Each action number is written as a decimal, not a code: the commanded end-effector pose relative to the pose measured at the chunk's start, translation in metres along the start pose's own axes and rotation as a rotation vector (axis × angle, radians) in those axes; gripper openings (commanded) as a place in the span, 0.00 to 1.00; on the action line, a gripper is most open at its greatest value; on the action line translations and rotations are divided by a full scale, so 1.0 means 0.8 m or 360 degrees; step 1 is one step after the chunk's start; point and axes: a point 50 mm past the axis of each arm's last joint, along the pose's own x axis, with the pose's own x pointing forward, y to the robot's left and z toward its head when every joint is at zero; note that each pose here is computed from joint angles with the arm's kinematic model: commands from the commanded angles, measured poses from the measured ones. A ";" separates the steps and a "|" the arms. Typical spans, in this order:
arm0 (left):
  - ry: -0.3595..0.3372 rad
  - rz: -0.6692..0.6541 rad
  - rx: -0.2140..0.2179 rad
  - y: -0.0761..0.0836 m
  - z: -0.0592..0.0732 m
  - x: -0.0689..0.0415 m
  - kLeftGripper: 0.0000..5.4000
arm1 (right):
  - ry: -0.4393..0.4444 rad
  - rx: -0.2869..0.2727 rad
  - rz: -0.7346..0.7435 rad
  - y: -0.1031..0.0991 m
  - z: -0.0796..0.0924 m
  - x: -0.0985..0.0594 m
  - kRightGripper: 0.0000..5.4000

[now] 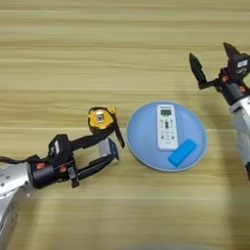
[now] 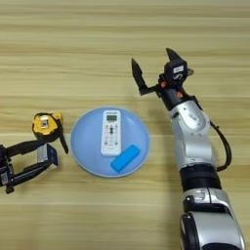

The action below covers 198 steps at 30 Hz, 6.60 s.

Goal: Move the objects on the table

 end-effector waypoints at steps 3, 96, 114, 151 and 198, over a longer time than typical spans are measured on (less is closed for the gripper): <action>0.0076 0.0006 0.0024 0.006 -0.002 0.001 0.46 | -0.0060 -0.0047 -0.0164 -0.008 0.001 -0.002 1.00; 0.0245 0.0560 0.0033 0.084 -0.010 0.033 1.00 | -0.0060 -0.0105 -0.0248 -0.010 -0.004 0.000 1.00; 0.0363 0.0502 -0.0088 0.083 -0.022 0.023 1.00 | -0.0062 -0.0100 -0.0242 -0.009 -0.004 0.001 1.00; 0.0477 0.0370 -0.0004 0.093 -0.029 0.043 1.00 | -0.0070 -0.0091 -0.0241 -0.005 -0.004 0.003 1.00; 0.0341 0.0506 0.0023 0.102 -0.015 0.048 0.82 | -0.0085 -0.0077 -0.0243 -0.004 -0.002 0.004 1.00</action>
